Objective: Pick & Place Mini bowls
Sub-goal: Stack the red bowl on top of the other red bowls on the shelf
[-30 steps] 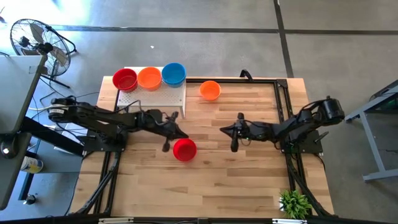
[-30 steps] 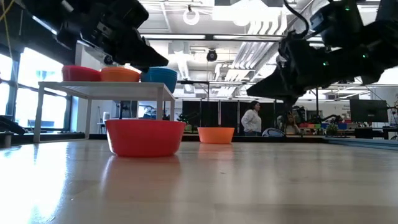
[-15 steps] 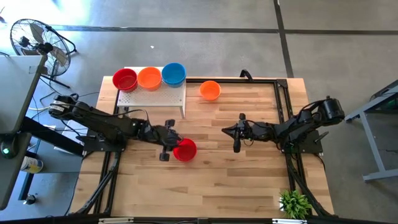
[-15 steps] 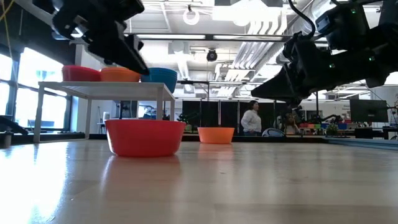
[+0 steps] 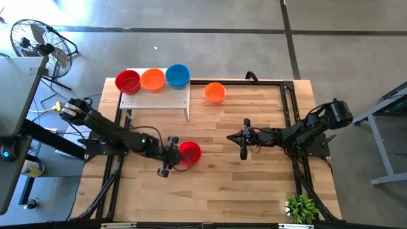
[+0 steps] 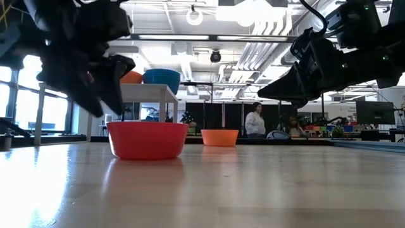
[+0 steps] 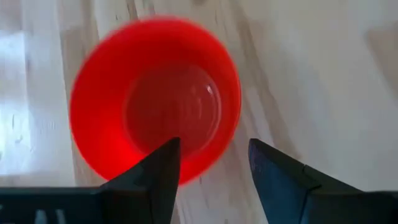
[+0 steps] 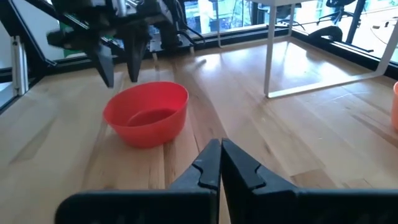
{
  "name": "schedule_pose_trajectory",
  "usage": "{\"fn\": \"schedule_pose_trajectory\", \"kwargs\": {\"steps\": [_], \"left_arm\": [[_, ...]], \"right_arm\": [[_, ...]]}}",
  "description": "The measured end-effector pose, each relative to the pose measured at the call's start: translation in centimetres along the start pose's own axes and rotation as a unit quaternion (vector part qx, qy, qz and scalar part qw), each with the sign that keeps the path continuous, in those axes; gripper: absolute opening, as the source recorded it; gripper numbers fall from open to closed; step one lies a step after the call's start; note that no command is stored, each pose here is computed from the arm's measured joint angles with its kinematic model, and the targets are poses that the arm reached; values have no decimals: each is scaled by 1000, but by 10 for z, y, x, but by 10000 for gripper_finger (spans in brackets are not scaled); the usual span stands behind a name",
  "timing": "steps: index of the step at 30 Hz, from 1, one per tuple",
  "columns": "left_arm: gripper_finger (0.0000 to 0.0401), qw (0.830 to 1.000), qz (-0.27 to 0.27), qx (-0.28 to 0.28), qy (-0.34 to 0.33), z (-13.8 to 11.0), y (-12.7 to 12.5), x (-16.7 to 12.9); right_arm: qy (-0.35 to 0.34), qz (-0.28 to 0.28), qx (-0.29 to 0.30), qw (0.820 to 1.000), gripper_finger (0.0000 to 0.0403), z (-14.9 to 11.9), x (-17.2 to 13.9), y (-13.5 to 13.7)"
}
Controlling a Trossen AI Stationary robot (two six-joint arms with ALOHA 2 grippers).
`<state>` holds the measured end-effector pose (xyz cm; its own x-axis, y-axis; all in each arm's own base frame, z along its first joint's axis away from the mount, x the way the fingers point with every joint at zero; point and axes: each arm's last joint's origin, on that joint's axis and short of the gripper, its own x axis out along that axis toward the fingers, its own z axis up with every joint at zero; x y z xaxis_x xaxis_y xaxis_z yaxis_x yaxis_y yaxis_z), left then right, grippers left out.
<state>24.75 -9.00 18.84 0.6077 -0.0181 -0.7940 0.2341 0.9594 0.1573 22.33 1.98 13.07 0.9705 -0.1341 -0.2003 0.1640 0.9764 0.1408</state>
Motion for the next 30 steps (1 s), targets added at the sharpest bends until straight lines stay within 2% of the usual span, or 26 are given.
{"fn": "schedule_pose_trajectory", "kwargs": {"steps": [8, 11, 14, 18, 20, 21, 27, 30], "left_arm": [[181, 998, 43, 23, 36, -6, -7, 25], [169, 997, 50, 36, 45, -8, -7, 29], [134, 997, 58, 37, 44, -8, -7, 30], [57, 997, 52, 48, 41, -6, -7, 30], [18, 997, 39, 54, 42, 1, -8, 27], [10, 997, 33, 54, 42, 7, -7, 24], [6, 997, 25, 73, 22, 49, -4, 0], [6, 996, 27, 83, 7, 67, 1, -20]], "right_arm": [[3, -1, -4, 1000, 0, 0, 0, 0], [4, -2, -5, 1000, 0, -1, 0, 0], [5, -2, -5, 1000, 0, -1, 0, 0], [5, -2, -11, 1000, 0, -1, 0, 0], [5, -2, -11, 1000, 0, -1, 0, 0], [5, -2, -12, 1000, 0, -1, 0, 0], [5, -2, -13, 1000, 0, -1, 0, 0], [5, -2, -12, 1000, 0, -1, 0, 0]]}}
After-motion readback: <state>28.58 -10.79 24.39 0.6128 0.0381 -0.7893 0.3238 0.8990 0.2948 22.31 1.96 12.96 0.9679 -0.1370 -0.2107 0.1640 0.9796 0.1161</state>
